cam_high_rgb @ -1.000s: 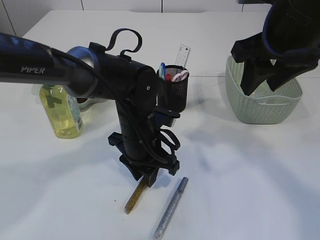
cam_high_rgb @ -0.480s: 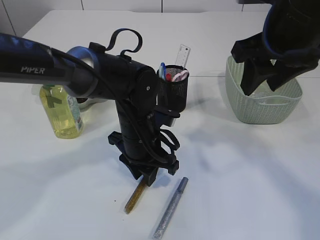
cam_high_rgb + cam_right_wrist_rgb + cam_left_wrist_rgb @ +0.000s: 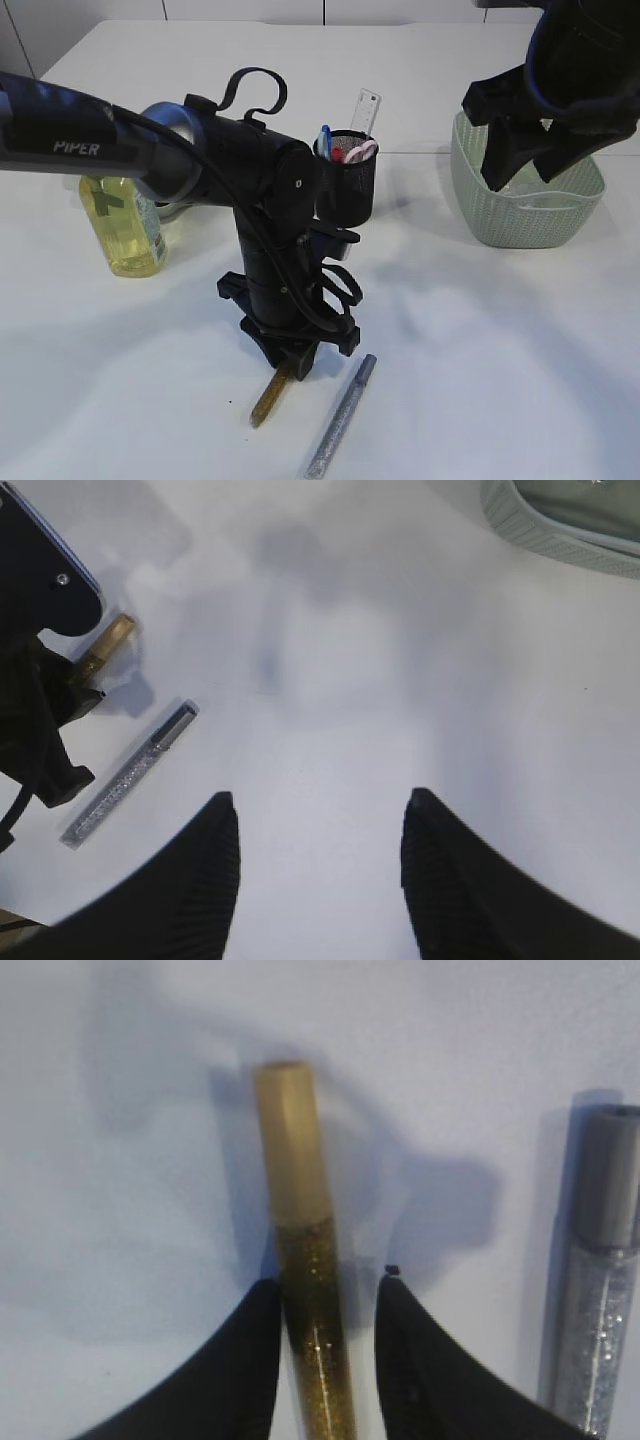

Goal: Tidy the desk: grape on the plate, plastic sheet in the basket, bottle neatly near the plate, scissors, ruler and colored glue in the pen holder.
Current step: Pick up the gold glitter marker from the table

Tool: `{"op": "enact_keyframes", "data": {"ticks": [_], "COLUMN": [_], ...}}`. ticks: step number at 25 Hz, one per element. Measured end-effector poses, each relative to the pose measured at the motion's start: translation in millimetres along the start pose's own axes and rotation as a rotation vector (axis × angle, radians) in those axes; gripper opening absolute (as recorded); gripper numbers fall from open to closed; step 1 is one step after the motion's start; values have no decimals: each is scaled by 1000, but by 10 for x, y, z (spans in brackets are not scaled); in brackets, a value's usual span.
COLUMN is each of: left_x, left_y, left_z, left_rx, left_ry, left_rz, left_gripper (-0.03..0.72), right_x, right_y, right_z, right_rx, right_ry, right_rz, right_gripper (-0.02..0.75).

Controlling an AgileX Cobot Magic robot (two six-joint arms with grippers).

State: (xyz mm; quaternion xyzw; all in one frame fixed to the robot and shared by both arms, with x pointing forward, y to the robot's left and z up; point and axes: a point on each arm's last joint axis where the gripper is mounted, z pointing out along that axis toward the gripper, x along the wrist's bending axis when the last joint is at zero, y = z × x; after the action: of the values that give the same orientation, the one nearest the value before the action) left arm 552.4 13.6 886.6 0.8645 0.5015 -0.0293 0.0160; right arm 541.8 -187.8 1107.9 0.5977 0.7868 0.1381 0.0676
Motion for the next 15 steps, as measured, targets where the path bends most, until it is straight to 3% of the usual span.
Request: {"op": "enact_keyframes", "data": {"ticks": [11, 15], "left_x": [-1, -1], "left_y": [6, 8], "left_z": [0, 0], "left_rx": [-7, -8], "left_ry": [-1, -1], "left_rz": [-2, -2], "left_gripper": [237, 189], "right_x": [0, 0], "right_y": [0, 0], "right_z": [0, 0], "right_rx": [0, 0], "right_ry": [0, 0], "right_rz": [0, 0], "right_gripper": [416, 416]}}
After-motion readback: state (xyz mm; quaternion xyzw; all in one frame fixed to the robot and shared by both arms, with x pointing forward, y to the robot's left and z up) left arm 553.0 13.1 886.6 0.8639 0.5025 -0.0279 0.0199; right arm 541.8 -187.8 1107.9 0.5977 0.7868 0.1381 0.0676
